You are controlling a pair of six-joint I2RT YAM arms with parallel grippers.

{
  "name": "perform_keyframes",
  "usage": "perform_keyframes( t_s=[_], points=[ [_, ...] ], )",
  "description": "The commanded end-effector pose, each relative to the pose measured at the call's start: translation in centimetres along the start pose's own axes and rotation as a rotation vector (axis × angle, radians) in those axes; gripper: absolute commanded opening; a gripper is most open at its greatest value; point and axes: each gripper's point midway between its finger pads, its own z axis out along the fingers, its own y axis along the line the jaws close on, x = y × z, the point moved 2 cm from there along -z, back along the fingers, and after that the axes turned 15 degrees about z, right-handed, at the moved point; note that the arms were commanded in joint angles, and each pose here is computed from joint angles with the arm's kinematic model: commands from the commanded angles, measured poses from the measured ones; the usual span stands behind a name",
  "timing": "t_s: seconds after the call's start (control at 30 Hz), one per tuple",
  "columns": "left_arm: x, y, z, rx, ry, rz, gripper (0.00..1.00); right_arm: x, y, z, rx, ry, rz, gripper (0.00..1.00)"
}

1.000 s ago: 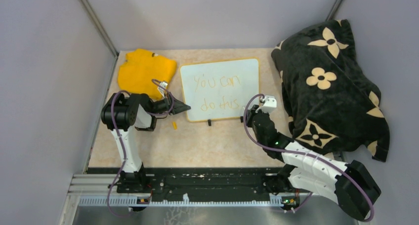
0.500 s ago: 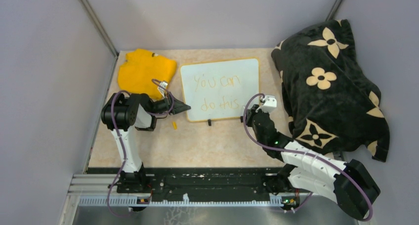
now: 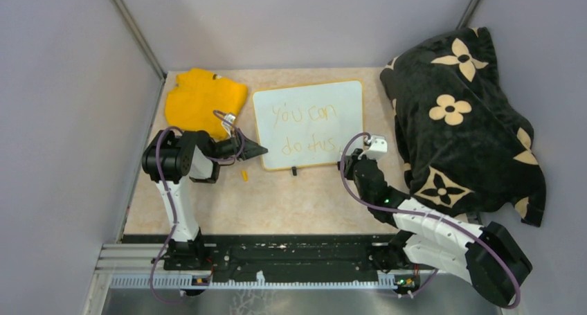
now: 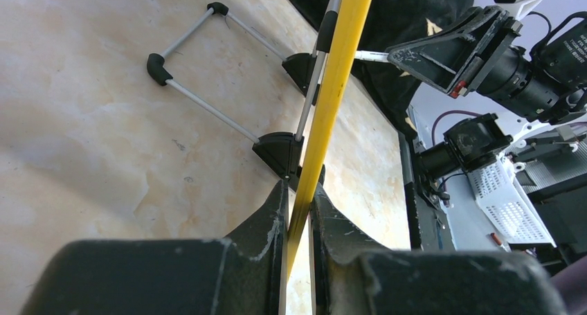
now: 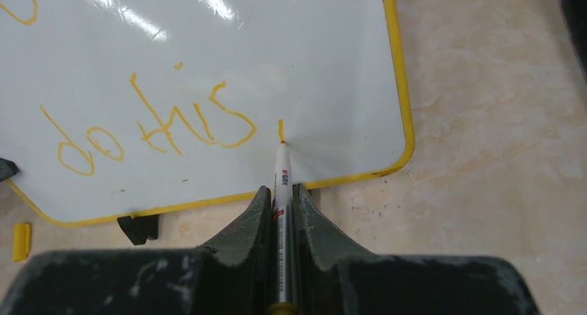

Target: Write a sentence on the whiteboard

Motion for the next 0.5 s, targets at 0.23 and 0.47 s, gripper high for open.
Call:
perform_keyframes(
  t_s=[0.23, 0.47],
  points=[
    [0.0, 0.5, 0.1, -0.01, -0.024, 0.023, 0.0, -4.1, 2.0, -2.1, -0.08, -0.063, 0.07, 0.0],
    [-0.1, 0.3, 0.1, -0.008, -0.029, 0.032, 0.06, -5.9, 4.5, -4.2, -0.198, -0.031, 0.059, 0.0]
  ],
)
